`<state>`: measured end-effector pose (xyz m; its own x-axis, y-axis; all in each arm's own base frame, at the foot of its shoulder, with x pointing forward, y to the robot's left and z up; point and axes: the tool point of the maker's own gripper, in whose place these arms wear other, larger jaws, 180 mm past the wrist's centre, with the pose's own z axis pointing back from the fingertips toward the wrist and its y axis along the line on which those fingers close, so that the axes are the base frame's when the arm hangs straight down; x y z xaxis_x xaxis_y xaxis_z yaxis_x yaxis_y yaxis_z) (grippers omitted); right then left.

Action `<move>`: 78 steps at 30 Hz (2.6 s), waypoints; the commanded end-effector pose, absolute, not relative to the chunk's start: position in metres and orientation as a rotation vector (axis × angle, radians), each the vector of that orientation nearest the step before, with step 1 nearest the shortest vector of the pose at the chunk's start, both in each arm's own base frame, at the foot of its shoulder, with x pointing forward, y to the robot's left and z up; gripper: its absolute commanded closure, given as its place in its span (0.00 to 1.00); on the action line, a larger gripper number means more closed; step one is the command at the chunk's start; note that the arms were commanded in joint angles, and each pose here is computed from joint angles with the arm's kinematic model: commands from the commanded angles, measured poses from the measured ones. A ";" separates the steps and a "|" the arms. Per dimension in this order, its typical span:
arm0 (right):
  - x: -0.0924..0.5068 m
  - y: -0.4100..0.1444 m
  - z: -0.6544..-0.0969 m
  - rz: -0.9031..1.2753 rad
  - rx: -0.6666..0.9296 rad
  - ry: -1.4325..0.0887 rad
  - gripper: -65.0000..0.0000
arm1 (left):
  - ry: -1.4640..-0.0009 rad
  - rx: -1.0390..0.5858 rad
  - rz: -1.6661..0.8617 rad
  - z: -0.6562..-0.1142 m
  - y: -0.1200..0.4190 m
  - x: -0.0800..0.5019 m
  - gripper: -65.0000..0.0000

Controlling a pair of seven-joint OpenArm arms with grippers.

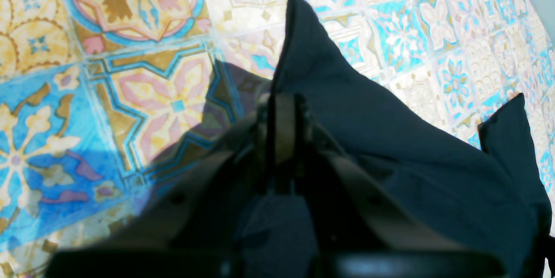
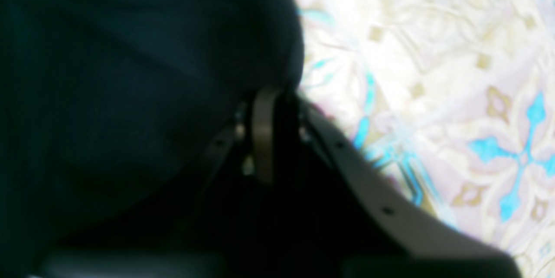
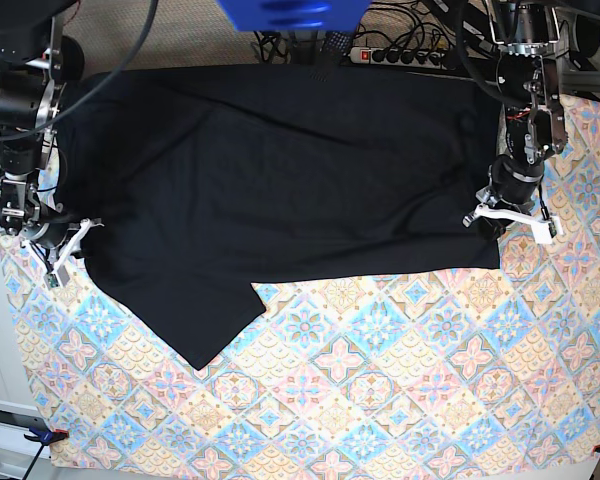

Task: Fold the T-shirt properly
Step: 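Grasp the shirt's side edges midway with both grippers, then fold the grasped hem half up over the collar half with both grippers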

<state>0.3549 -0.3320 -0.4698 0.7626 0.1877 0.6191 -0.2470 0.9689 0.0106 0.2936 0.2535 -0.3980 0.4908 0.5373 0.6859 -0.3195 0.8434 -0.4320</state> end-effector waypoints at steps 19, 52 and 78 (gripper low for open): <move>0.348 -0.355 -0.424 0.295 -0.017 -0.837 1.00 | -0.969 -0.260 0.474 -0.377 0.248 0.282 1.00; 0.241 -0.374 -0.390 0.330 -0.149 -0.845 1.00 | -0.720 -0.167 0.493 -0.442 0.264 0.189 1.00; 0.226 -0.391 -0.362 0.280 -0.281 -0.785 0.65 | -0.750 -0.246 0.459 -0.408 0.239 0.205 0.59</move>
<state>0.2145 -0.3834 -0.3816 0.7139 0.3273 0.6191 -0.1548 0.9360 -0.3162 0.1908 0.2369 -0.4238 0.6729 0.4961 0.5487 -0.3459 0.8667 -0.3593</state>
